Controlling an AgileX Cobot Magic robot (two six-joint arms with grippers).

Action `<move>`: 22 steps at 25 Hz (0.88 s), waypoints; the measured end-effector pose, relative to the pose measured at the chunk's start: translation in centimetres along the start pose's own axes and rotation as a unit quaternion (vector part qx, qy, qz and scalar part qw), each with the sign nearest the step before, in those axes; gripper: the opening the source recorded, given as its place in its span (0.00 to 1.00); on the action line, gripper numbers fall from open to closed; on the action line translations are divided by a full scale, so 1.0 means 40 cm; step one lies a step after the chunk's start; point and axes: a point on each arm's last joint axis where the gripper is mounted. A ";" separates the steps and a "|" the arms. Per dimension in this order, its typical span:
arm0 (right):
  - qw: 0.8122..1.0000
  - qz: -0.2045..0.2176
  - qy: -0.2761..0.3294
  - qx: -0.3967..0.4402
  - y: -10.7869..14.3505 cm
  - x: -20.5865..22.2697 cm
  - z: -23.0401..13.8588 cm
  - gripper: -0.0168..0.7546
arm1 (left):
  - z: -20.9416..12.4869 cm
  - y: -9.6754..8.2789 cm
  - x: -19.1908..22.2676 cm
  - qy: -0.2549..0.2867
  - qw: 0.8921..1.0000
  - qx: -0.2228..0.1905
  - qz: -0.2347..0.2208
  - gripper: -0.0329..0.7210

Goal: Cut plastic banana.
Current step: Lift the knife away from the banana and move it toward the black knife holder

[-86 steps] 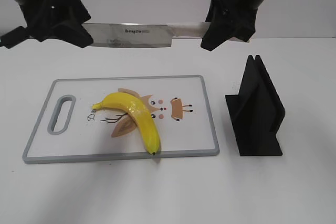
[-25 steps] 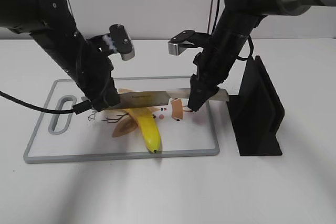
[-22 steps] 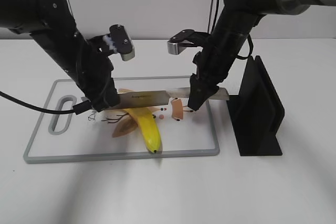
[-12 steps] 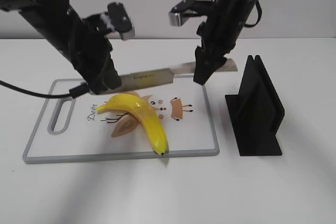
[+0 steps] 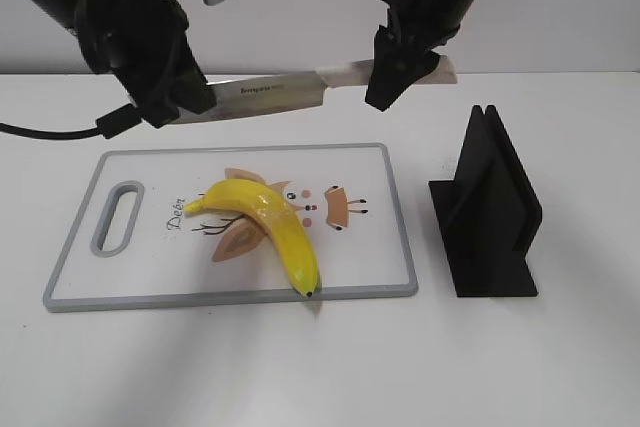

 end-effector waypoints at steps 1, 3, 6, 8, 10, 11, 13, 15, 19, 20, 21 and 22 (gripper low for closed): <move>1.000 0.000 0.000 -0.002 0.000 0.000 0.000 0.44 | 0.000 0.000 0.000 0.000 1.000 -0.002 0.001 0.09; 1.000 0.000 0.000 -0.005 0.000 0.000 0.000 0.43 | 0.001 0.001 0.000 -0.002 1.000 -0.005 0.003 0.27; 1.000 0.000 0.000 -0.014 0.000 0.000 0.000 0.38 | 0.004 0.007 0.000 -0.009 1.000 -0.007 0.016 0.62; 1.000 -0.001 0.001 -0.021 0.000 0.000 0.000 0.33 | 0.008 0.016 -0.002 -0.017 0.999 -0.007 0.035 0.79; 1.000 -0.001 0.000 -0.024 0.000 0.000 0.000 0.22 | 0.013 0.025 -0.008 -0.028 0.998 -0.008 0.058 0.86; 1.000 -0.011 0.002 -0.023 -0.005 -0.001 -0.001 0.24 | 0.016 0.030 -0.015 -0.035 0.997 -0.008 0.072 0.87; 1.000 -0.014 0.001 -0.027 -0.010 -0.006 -0.005 0.24 | 0.021 0.046 -0.039 -0.052 0.992 -0.010 0.110 0.89; 0.999 -0.019 -0.001 -0.033 -0.008 -0.019 -0.004 0.24 | 0.023 0.067 -0.070 -0.072 0.985 -0.018 0.155 0.89; 0.999 -0.033 -0.015 -0.034 0.006 -0.064 0.002 0.24 | 0.015 0.095 -0.154 -0.107 0.967 -0.060 0.224 0.89; 0.999 -0.037 -0.020 -0.027 0.011 -0.077 0.005 0.24 | 0.010 0.098 -0.177 -0.115 0.962 -0.081 0.233 0.89; 0.999 -0.040 -0.024 -0.019 0.016 -0.090 0.006 0.24 | 0.003 0.100 -0.201 -0.123 0.958 -0.108 0.237 0.88; 0.999 -0.044 -0.029 -0.008 0.020 -0.104 0.007 0.24 | -0.004 0.099 -0.219 -0.128 0.954 -0.135 0.236 0.88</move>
Point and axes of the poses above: a point on each arm's last joint axis where the gripper is mounted, x pointing out along that axis toward the gripper, y along the wrist's bending axis when the last joint is at zero, z = x × y
